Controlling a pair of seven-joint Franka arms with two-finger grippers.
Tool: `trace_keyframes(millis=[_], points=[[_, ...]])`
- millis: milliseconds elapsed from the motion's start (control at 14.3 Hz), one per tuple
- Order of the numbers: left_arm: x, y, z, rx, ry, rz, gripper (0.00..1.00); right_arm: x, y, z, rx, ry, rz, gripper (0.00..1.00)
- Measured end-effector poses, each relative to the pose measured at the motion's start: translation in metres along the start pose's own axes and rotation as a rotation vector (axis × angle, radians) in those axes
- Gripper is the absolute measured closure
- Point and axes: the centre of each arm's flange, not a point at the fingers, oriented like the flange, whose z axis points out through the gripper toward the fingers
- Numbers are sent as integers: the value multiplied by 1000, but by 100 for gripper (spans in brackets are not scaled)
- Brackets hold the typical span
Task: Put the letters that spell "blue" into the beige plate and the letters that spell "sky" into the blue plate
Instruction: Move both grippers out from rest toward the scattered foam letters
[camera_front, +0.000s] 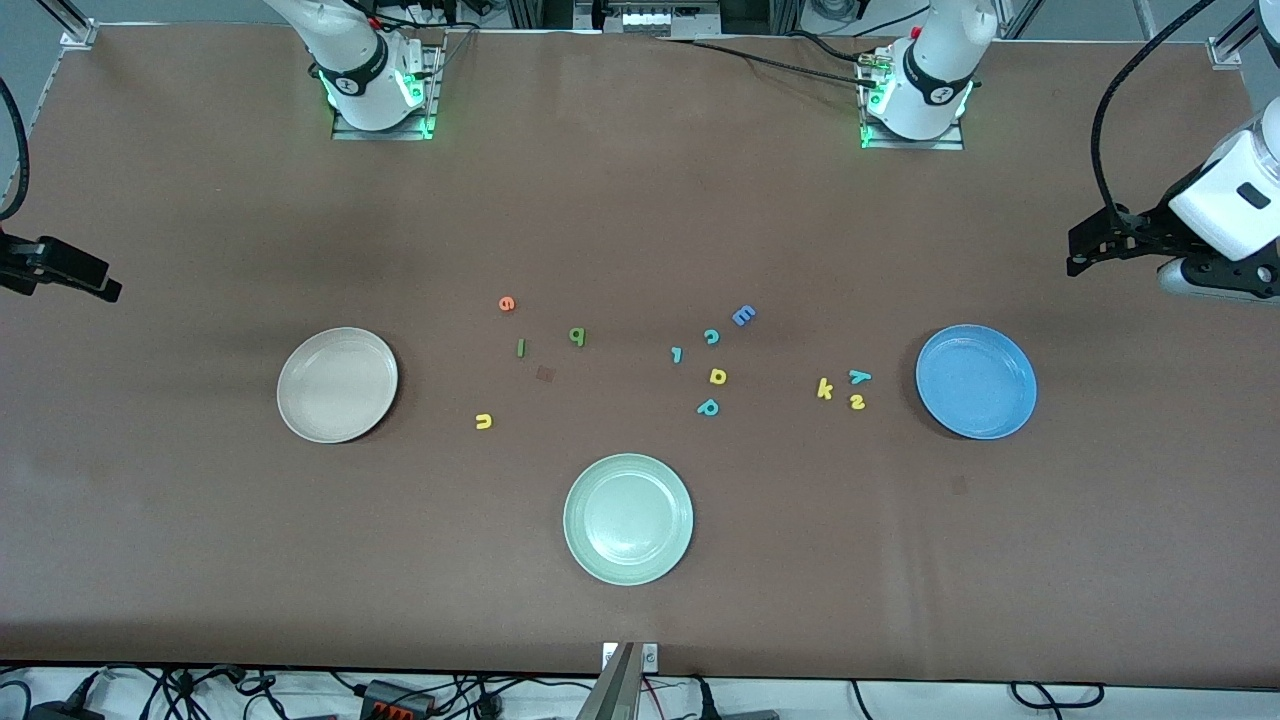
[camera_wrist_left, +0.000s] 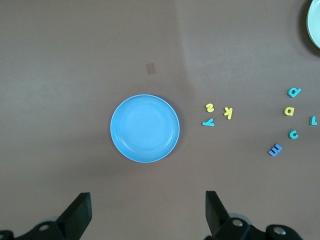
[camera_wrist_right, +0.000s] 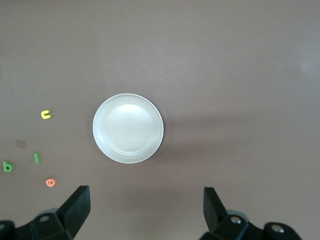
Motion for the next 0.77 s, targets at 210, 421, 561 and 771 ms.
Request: trace_keyframes(millis=[210,421,561,771], points=[[0,0,0,0,0,0,0,0,1,2,-4,-3,0,0],[0,0,0,0,0,0,0,0,0,2,-4,-4,-3,0],[0,0,0,0,0,0,0,0,-4,2,-3,-3,-14,0],[0,2,0,0,0,3,0,0,-7,2,-3,-6,-26,0]])
